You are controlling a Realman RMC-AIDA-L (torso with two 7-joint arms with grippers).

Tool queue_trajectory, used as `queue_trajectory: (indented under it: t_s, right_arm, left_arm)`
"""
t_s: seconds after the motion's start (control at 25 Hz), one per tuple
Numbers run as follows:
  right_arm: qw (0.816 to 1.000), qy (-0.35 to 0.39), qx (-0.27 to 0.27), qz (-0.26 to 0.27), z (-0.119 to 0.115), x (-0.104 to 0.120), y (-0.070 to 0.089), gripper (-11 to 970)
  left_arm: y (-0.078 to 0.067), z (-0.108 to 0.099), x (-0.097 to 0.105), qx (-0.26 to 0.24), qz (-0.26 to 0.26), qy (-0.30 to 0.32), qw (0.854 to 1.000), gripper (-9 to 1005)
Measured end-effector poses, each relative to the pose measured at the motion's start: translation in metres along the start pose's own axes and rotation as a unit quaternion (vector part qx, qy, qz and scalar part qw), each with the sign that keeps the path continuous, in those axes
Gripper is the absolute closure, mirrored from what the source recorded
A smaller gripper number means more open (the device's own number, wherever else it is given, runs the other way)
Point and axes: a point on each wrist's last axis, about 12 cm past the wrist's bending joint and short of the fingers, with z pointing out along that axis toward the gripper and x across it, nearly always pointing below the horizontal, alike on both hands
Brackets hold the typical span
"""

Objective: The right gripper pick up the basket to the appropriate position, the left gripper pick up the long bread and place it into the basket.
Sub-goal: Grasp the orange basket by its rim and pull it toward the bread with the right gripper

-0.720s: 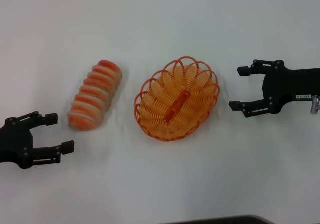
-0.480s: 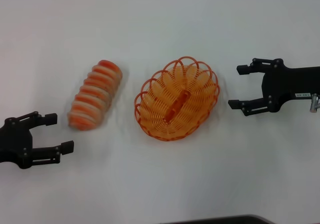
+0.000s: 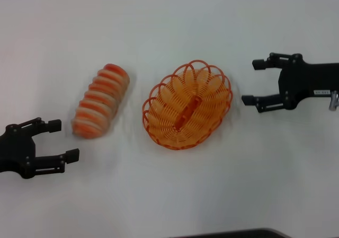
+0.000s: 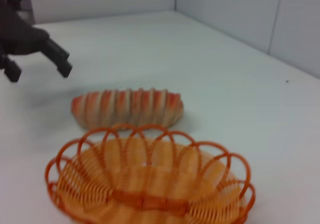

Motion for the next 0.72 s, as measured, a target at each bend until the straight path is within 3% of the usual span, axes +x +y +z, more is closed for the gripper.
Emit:
queue_trajectory:
  t_s: [0.16, 0.28, 0.44, 0.6, 0.72]
  right_arm:
    - [0.996, -0.031, 0.007, 0.082, 0.000, -0.015, -0.008, 4]
    - [0.982, -0.033, 0.006, 0.188, 0.004, -0.039, -0.024, 4]
    - [0.960, 0.005, -0.004, 0.279, 0.011, -0.072, -0.043, 5]
    - [0.948, 0.056, 0.008, 0.314, 0.020, -0.108, -0.058, 5]
    - [0.949, 0.108, 0.016, 0.296, 0.035, -0.133, -0.061, 10]
  left_arm:
    - [-0.001, 0.001, 0.000, 0.000, -0.001, -0.003, 1.000, 63]
    - [-0.001, 0.002, 0.000, 0.000, -0.001, -0.005, 1.000, 63]
    - [-0.001, 0.002, 0.001, 0.001, -0.002, -0.003, 1.000, 63]
    - [-0.002, 0.002, 0.001, 0.001, -0.003, -0.003, 1.000, 63]
    - [-0.002, 0.002, 0.001, 0.002, -0.002, -0.002, 1.000, 63]
